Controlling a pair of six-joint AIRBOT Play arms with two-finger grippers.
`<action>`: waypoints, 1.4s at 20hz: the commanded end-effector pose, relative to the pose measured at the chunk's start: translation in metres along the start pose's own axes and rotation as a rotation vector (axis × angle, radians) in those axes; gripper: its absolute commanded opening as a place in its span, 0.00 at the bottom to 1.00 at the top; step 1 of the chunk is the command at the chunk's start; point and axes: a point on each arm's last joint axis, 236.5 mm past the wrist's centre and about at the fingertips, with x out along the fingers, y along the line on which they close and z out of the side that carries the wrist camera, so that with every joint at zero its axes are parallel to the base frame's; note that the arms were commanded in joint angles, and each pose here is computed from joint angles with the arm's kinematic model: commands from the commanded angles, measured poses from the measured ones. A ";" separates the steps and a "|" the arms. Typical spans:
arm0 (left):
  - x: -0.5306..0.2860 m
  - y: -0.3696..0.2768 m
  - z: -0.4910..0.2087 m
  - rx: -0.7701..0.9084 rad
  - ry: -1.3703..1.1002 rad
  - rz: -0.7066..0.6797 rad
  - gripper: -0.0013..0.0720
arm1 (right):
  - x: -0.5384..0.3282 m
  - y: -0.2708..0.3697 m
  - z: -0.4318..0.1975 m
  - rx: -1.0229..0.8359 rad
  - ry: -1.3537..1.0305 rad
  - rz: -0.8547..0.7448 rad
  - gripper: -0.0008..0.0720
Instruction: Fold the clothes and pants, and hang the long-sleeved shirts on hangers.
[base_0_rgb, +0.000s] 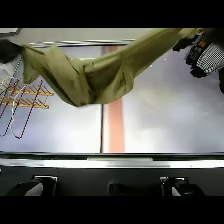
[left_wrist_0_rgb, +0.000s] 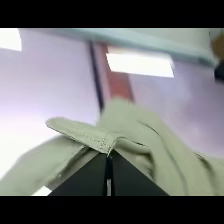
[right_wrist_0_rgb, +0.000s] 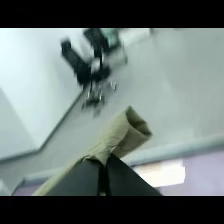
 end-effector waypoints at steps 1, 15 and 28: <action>-0.130 -0.034 0.069 0.091 -0.328 0.068 0.05 | -0.106 0.023 0.096 -0.102 -0.230 -0.061 0.05; -0.036 0.030 -0.209 -0.326 0.452 0.112 0.05 | -0.054 -0.116 -0.128 0.114 0.677 -0.620 0.05; 0.086 0.057 -0.403 -0.531 0.776 0.180 0.05 | 0.065 -0.211 -0.392 0.192 1.130 -0.648 0.42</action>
